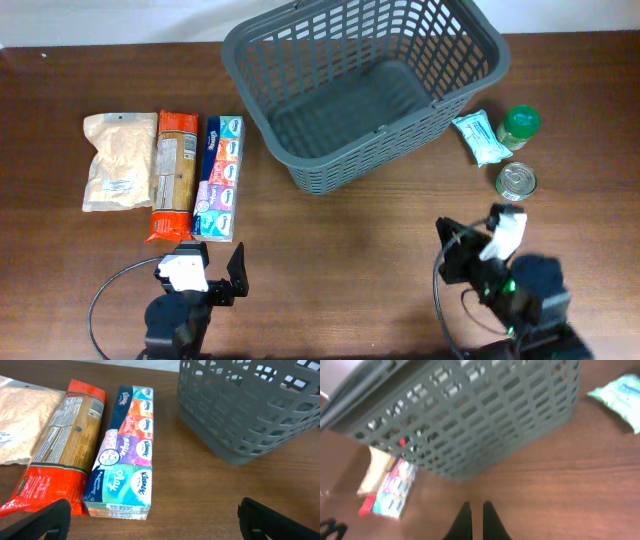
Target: Pack container
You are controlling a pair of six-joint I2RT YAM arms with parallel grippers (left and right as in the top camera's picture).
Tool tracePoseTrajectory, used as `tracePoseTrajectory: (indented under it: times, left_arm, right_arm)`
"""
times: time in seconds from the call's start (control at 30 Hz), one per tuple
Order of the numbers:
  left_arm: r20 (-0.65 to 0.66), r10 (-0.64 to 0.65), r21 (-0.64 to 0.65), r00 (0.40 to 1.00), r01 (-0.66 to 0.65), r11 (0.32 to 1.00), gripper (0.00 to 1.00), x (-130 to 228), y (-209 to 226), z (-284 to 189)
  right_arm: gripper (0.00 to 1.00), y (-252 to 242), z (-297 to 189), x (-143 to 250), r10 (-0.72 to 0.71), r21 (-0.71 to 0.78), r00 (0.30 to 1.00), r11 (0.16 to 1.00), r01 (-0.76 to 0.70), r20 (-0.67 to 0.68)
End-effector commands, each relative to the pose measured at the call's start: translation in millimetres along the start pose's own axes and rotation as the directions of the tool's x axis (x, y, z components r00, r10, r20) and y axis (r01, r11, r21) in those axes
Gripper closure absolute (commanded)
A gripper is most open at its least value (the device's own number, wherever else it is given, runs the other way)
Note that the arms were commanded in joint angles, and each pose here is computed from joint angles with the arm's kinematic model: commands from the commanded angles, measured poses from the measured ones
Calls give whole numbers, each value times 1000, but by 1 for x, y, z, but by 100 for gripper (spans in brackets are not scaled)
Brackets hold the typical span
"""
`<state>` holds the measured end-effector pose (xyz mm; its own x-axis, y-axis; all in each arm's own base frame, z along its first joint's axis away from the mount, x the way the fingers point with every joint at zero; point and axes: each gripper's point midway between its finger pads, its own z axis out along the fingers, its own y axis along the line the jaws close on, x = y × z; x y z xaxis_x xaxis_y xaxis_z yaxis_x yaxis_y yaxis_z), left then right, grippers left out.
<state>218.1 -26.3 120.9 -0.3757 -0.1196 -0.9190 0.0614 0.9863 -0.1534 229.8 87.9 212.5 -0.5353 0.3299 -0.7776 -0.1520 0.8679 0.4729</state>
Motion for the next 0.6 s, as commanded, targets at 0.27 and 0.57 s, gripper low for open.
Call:
tracePoseTrajectory:
  times: [0.27,0.57]
  left_arm:
    - [4,-2,-12,1000,2,1000,1,2,3,1]
    - [3,-2,-2,1000,2,1000,1,2,1,1]
  right_arm:
    - [96,63,8,-118,-232,19,965,972,236,-122]
    - [97,92,26,-199,-352,59,929,931,360,-114]
